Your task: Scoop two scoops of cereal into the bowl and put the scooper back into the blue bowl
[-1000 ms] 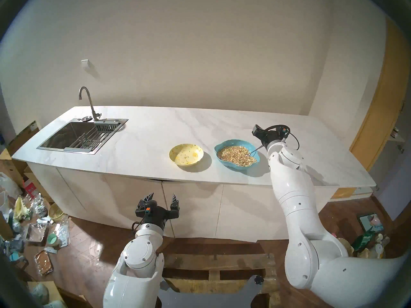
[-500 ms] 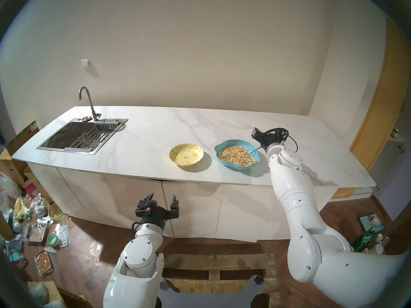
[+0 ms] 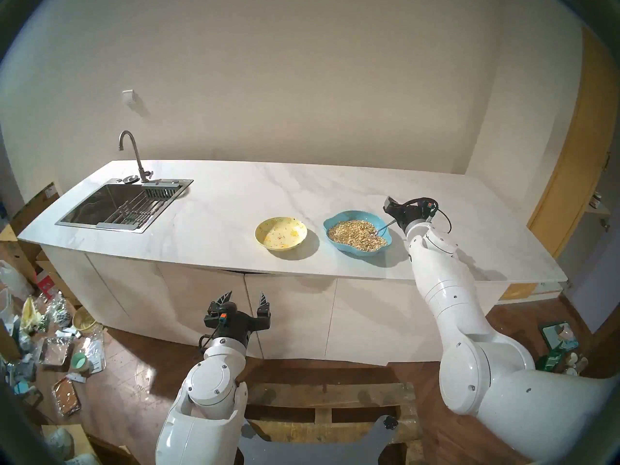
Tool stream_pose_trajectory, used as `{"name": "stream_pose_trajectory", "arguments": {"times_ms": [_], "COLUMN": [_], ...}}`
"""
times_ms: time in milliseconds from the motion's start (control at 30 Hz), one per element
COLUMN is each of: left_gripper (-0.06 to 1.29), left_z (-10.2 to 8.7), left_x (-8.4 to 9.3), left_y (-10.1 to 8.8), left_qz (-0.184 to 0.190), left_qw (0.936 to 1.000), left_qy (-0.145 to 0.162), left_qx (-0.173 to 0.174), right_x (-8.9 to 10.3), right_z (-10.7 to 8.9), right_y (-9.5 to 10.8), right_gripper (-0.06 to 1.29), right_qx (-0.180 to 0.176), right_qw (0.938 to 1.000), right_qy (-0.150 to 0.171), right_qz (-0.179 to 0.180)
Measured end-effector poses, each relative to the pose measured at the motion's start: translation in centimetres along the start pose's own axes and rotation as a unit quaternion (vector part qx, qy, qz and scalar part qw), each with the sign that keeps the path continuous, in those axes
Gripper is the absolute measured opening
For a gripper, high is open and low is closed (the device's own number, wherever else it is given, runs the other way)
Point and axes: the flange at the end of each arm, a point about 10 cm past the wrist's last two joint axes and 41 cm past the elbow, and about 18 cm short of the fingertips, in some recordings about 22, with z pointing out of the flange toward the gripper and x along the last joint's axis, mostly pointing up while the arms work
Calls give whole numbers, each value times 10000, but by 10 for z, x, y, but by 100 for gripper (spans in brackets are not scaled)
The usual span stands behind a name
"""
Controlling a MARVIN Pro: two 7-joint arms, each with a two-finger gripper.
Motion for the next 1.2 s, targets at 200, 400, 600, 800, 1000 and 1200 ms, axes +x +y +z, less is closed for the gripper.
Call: {"name": "stream_pose_trajectory", "arguments": {"times_ms": [200,400,600,800,1000,1200], "left_gripper": [126,126,126,126,126,126], "left_z": [0,0,0,0,0,0], "left_x": [0,0,0,0,0,0], "left_y": [0,0,0,0,0,0], "left_qz": [0,0,0,0,0,0], "left_qw": [10000,10000,10000,10000,10000,10000], "left_qy": [0,-1,-1,-1,-1,-1], "left_qx": [0,0,0,0,0,0], "right_x": [-9,-15,-16,-21,-30,-35], "right_z": [1,4,7,10,10,9], "right_y": [11,15,10,-1,-3,-2], "right_gripper": [124,124,124,124,124,124], "right_qx": [-75,-103,-59,-6,1,-12], "right_qw": [9999,9997,9995,9992,9989,9988], "right_qy": [-89,-166,-201,-255,-314,-325], "right_qz": [43,143,216,305,346,360]}}
